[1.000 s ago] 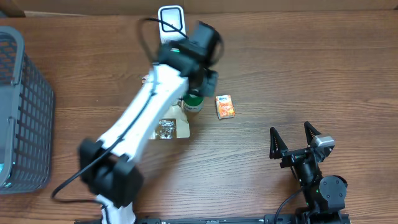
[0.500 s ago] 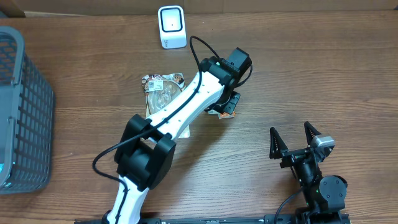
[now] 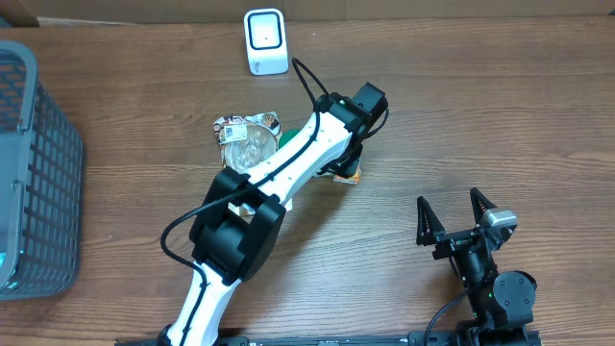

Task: Scan the item barcode
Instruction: 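Carry the teal Kleenex pack beside the orange box and release, then retract the left gripper back into the basket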

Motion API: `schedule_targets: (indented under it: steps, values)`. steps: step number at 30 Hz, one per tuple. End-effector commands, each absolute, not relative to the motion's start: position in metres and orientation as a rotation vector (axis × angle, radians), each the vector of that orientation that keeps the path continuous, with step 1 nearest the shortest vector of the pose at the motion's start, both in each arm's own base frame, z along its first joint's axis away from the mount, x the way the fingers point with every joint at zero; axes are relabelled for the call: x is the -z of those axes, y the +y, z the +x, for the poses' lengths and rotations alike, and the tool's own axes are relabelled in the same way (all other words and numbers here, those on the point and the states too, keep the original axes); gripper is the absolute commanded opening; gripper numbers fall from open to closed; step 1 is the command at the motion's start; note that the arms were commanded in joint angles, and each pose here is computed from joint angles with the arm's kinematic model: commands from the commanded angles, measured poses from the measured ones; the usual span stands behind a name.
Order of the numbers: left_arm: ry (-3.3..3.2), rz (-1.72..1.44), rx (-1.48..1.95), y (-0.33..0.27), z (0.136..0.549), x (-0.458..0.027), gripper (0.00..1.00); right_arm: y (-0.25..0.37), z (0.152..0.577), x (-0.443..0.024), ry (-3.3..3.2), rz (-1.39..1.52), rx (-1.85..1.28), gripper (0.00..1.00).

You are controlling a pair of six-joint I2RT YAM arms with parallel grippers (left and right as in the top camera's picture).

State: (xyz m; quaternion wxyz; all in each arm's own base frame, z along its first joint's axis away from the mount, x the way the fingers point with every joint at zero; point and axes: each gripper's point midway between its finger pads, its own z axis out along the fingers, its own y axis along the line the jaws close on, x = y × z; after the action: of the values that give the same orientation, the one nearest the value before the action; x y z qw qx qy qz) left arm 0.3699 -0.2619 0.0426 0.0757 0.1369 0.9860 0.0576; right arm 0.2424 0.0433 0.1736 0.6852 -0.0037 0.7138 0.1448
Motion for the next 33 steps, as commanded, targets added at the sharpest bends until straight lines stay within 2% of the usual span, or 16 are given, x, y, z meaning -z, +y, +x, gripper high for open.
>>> schedule_targets:
  steps: [1, 7, 16, 24, 26, 33]
  values:
    - [2.968, 0.381, -0.198, -0.258, 0.371, -0.041, 0.61, 0.044, 0.242, -0.172, 1.594, -0.008, -0.33, 1.0]
    - [2.928, 0.36, -0.154, -0.265, 0.383, -0.087, 0.56, 0.044, 0.242, -0.172, 1.594, -0.008, -0.33, 1.0]
    - [2.738, 0.265, 0.019, -0.26, 0.399, -0.222, 0.54, 0.044, 0.242, -0.172, 1.594, -0.008, -0.33, 1.0]
    - [2.686, 0.096, 0.025, -0.189, 0.387, -0.29, 0.54, 0.044, 0.242, -0.172, 1.594, -0.008, -0.33, 1.0]
    - [2.688, -0.019, -0.005, -0.143, 0.379, -0.309, 0.52, 0.044, 0.242, -0.172, 1.594, -0.008, -0.33, 1.0]
    - [2.599, -0.245, -0.005, -0.062, 0.377, -0.344, 0.52, 0.044, 0.242, -0.172, 1.594, -0.008, -0.33, 1.0]
